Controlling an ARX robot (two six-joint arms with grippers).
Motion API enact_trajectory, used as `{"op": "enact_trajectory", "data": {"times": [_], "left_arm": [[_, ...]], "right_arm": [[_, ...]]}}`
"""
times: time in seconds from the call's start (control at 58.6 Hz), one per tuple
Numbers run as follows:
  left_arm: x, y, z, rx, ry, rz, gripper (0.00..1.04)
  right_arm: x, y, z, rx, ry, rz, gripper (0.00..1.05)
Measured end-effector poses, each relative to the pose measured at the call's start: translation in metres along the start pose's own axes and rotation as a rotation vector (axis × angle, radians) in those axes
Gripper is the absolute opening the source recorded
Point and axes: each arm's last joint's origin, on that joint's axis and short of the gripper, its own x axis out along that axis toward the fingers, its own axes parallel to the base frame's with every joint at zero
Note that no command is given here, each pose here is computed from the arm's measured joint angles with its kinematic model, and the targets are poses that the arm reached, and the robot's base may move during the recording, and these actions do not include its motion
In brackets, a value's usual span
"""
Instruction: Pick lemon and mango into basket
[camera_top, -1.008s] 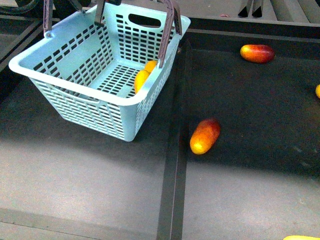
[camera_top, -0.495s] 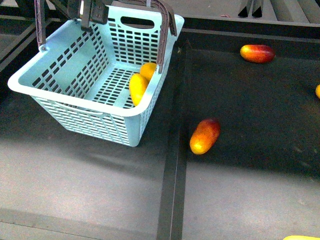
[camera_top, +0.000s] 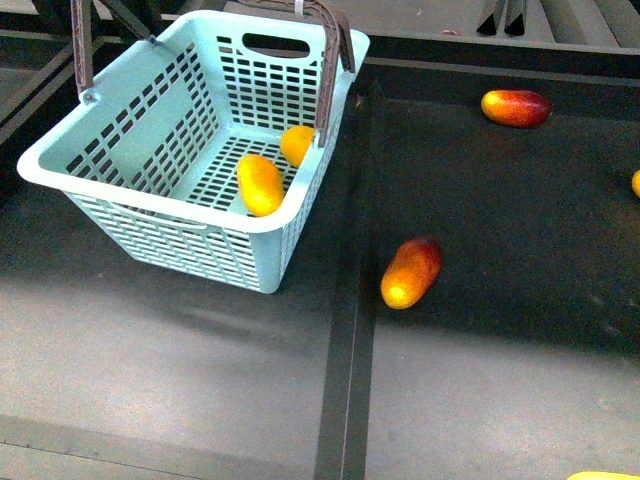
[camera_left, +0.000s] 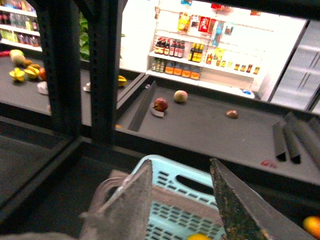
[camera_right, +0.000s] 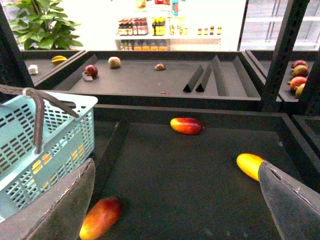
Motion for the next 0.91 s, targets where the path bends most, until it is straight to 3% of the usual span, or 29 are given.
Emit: {"op": "enact_trajectory", "data": {"times": [0.154, 0.393, 0.905], "left_arm": [[-0.049, 0.029, -0.020, 0.121, 0.060, -0.017, 0.03], [-0.103, 0.059, -0.024, 0.145, 0.059, -0.005, 0.03], [-0.175, 0.091, -0.033, 0.150, 0.060, -0.006, 0.03]], "right_arm": [[0.000, 0.000, 0.000, 0.000, 0.000, 0.000, 0.96], [0.000, 0.000, 0.000, 0.000, 0.000, 0.000, 0.96], [0.000, 0.000, 0.000, 0.000, 0.000, 0.000, 0.96]]}}
